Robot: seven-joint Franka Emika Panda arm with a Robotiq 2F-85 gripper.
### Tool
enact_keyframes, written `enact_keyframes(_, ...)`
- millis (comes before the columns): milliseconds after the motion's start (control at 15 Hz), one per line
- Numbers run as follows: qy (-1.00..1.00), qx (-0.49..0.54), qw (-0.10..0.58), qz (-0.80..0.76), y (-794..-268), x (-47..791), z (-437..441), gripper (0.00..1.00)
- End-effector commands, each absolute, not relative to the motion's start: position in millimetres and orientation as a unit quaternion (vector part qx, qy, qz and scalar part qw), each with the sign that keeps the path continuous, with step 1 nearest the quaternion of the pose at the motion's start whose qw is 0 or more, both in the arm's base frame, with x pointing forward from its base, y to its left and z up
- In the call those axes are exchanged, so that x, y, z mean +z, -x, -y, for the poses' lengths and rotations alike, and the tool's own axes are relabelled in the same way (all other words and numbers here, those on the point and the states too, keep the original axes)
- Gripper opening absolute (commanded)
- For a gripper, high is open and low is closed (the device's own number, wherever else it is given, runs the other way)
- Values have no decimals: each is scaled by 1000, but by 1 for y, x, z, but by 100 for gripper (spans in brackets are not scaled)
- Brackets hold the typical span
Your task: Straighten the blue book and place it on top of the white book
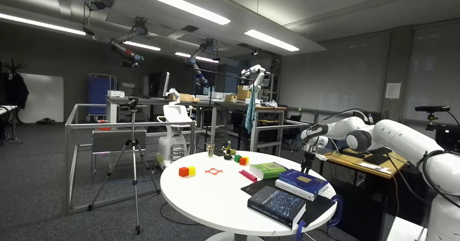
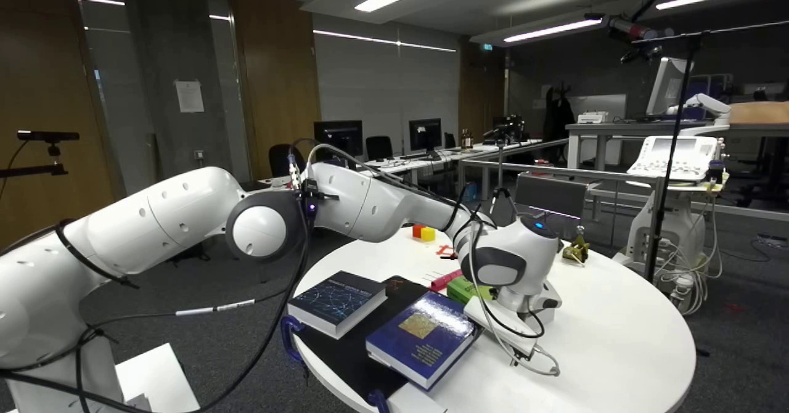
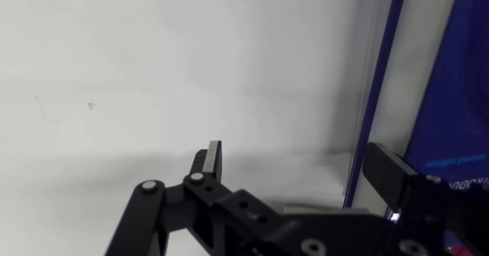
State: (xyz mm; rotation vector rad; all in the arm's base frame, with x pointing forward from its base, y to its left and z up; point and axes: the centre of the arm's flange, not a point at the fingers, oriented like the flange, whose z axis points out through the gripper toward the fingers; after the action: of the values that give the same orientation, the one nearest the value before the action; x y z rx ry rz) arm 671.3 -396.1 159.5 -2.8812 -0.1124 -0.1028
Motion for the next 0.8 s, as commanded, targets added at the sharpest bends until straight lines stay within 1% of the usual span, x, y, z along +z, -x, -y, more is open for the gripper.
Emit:
enact_keyframes(0, 991, -37, 123, 33, -666, 165, 380, 100)
enact_keyframes(733, 990, -38, 128, 40, -671, 166, 370, 100)
